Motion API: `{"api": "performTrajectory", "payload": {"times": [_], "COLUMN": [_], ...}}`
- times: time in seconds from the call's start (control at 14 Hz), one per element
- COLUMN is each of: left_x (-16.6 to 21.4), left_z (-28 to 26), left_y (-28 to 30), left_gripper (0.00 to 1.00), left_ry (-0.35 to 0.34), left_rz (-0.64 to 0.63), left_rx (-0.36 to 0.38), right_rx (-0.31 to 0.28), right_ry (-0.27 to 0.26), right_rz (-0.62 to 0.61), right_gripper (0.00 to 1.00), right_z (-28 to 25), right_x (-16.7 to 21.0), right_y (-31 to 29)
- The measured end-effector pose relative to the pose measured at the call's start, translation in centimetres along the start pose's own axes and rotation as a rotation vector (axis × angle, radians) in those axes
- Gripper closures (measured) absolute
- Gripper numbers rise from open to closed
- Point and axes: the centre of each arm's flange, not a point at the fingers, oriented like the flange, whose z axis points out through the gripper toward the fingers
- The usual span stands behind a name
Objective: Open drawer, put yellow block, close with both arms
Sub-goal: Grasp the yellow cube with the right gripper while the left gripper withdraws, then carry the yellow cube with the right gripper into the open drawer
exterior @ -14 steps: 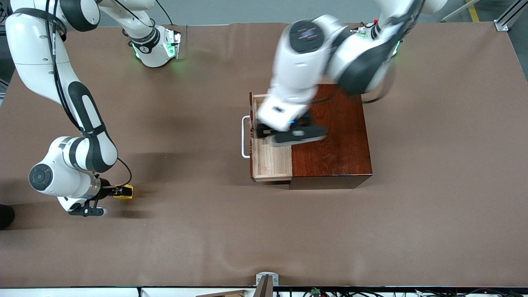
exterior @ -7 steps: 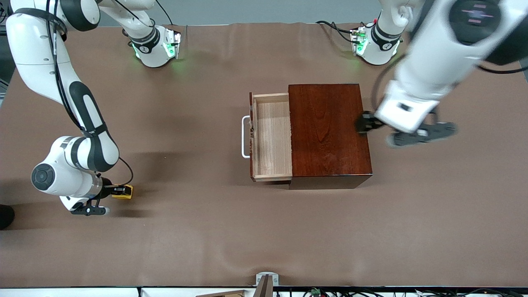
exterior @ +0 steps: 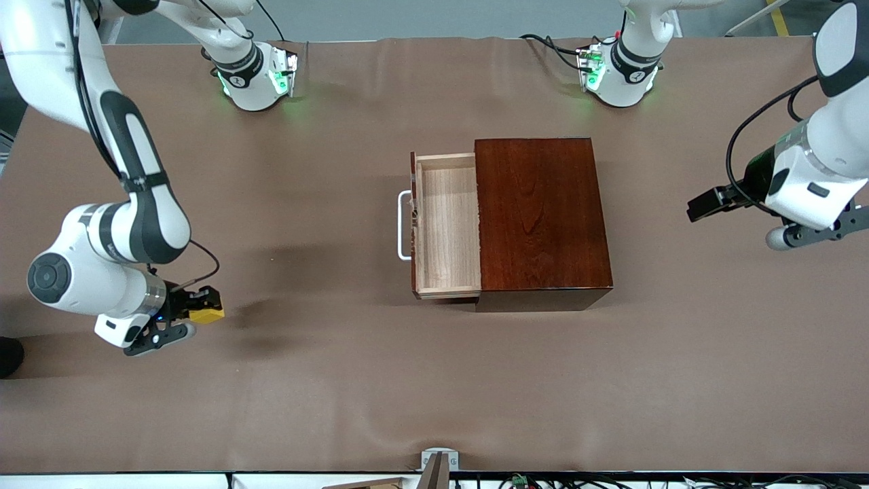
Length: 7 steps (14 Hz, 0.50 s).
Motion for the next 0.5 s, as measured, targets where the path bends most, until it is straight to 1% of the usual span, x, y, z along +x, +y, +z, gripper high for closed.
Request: {"api": "performTrajectory", "payload": {"times": [0.29,0.36,0.5], "left_x": [-2.2,-2.2,-1.7], "left_z": [-0.1,-0.2,0.1], "left_y": [-1.5,-1.9,-2.6], "left_gripper": [0.0,0.0,0.0], "left_ry": [0.038,0.052,0.06], "left_rz": [0.19,0.229,0.261], "left_rx": [0.008,0.007,0.006], "right_rx": [0.049,0.06,0.076], "right_ry": [0.029,0.042,0.084], "right_rz": [-0.462,-0.576,-0.765], "right_gripper": [0.44,0.44,0.44], "right_z": [-1.1,-1.2,-2.3], "right_x": [2.7,3.4,5.0], "right_y": [-7.4,-9.4,-14.0]}}
